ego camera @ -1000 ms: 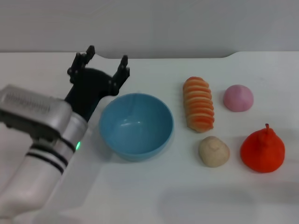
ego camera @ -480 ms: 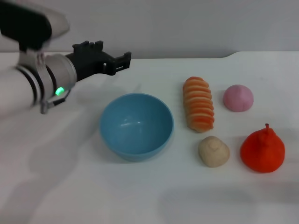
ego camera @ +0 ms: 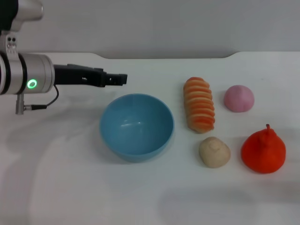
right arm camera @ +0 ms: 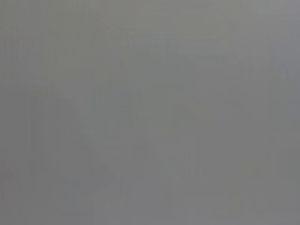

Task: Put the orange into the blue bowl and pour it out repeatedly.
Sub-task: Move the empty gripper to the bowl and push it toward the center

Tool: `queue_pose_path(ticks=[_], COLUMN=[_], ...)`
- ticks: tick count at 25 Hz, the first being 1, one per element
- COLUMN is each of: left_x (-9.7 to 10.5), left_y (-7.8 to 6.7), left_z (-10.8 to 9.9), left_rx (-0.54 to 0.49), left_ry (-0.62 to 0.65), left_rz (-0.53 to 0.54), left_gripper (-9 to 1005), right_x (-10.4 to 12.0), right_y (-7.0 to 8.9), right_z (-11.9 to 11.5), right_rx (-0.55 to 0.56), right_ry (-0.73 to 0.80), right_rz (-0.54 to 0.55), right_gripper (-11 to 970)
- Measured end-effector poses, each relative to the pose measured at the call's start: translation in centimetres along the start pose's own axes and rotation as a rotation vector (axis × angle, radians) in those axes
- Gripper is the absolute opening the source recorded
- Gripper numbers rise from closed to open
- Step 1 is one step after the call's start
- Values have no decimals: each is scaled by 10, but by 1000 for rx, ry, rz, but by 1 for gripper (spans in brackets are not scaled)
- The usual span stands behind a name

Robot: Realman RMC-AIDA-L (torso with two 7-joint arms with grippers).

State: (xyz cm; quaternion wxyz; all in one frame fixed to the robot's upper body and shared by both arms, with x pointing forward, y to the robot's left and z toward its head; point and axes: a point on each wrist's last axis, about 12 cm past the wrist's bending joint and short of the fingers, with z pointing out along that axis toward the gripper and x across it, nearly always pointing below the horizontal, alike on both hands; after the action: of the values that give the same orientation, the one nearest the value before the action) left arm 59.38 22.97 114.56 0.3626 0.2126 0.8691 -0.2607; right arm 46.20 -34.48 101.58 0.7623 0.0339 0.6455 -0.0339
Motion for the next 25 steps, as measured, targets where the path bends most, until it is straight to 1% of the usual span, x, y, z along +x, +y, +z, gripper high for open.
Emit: queue_pose_path(ticks=[7,13,16,24,25], left_x=[17,25,33,40,43], left_y=[8,12,16,14,11], left_z=[5,8,13,19,23], left_rx=[-27,-26,-24,-14,-12], left_ry=[43,62,75,102,109], left_rz=[15,32,0,-6,-2], left_gripper=[785,785,785,786,786], right_x=[0,2,2,3,3], right_y=[2,1,1,1,1], right_z=[2,2,1,1,1], right_rx=[-6,-2,1,5,6], right_ry=[1,14,19,23,26], right_rz=[2,3,4,7,7], right_gripper=[786,786,786,785,785])
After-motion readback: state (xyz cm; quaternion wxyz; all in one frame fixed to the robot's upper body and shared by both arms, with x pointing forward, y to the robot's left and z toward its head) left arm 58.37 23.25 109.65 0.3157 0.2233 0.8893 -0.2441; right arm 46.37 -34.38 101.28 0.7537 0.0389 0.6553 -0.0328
